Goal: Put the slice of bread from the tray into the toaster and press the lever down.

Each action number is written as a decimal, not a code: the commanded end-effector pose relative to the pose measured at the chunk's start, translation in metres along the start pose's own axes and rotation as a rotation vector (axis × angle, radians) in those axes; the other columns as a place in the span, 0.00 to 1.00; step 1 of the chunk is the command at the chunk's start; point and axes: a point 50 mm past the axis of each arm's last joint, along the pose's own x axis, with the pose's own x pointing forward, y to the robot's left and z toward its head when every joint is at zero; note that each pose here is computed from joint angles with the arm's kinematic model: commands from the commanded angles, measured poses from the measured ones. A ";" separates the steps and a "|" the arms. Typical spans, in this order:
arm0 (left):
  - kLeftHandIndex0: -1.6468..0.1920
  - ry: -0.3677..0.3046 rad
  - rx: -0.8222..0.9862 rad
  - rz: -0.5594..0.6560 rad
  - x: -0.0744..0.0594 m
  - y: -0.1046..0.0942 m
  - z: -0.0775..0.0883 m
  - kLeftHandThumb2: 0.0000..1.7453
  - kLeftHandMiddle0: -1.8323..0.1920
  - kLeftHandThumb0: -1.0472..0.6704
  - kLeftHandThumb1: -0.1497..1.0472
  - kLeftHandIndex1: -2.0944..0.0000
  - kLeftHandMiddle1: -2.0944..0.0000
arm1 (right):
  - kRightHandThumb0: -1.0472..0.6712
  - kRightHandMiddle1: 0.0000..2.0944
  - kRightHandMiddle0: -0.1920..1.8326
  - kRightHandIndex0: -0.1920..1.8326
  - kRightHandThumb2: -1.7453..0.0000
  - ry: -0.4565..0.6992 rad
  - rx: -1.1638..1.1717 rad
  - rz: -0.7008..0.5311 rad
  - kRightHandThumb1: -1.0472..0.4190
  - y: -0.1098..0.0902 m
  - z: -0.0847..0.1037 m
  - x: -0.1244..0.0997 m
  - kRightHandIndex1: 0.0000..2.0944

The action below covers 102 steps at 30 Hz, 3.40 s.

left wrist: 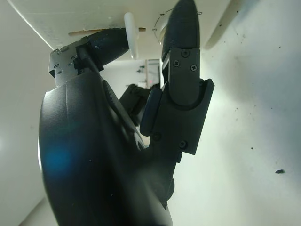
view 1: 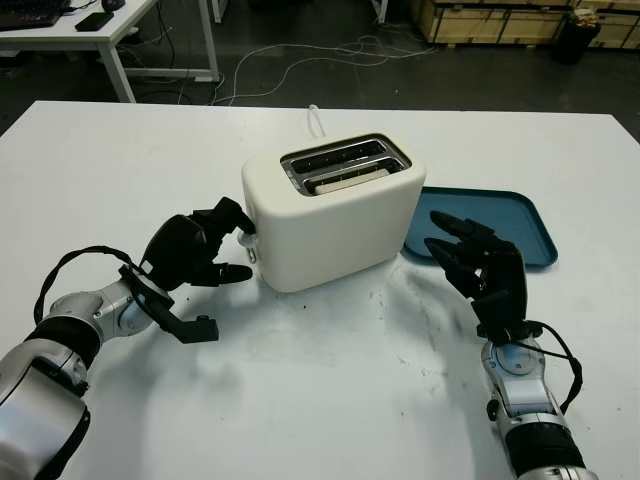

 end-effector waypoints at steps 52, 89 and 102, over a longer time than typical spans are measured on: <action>0.18 0.279 -0.162 -0.375 -0.009 -0.086 0.018 0.24 0.23 0.13 0.89 0.52 0.37 | 0.24 0.00 0.54 0.59 0.89 0.047 -0.009 0.032 0.09 0.008 -0.003 -0.005 0.06; 0.68 0.302 -0.212 0.374 0.006 0.009 -0.006 0.19 0.52 0.10 0.89 0.17 0.17 | 0.22 0.00 0.55 0.54 0.90 0.063 -0.011 0.048 0.09 0.011 -0.004 0.002 0.13; 0.86 0.126 0.076 0.336 -0.019 0.084 -0.021 0.14 0.73 0.22 0.89 0.17 0.17 | 0.22 0.00 0.56 0.48 0.90 0.070 0.006 0.059 0.09 0.014 -0.004 -0.001 0.25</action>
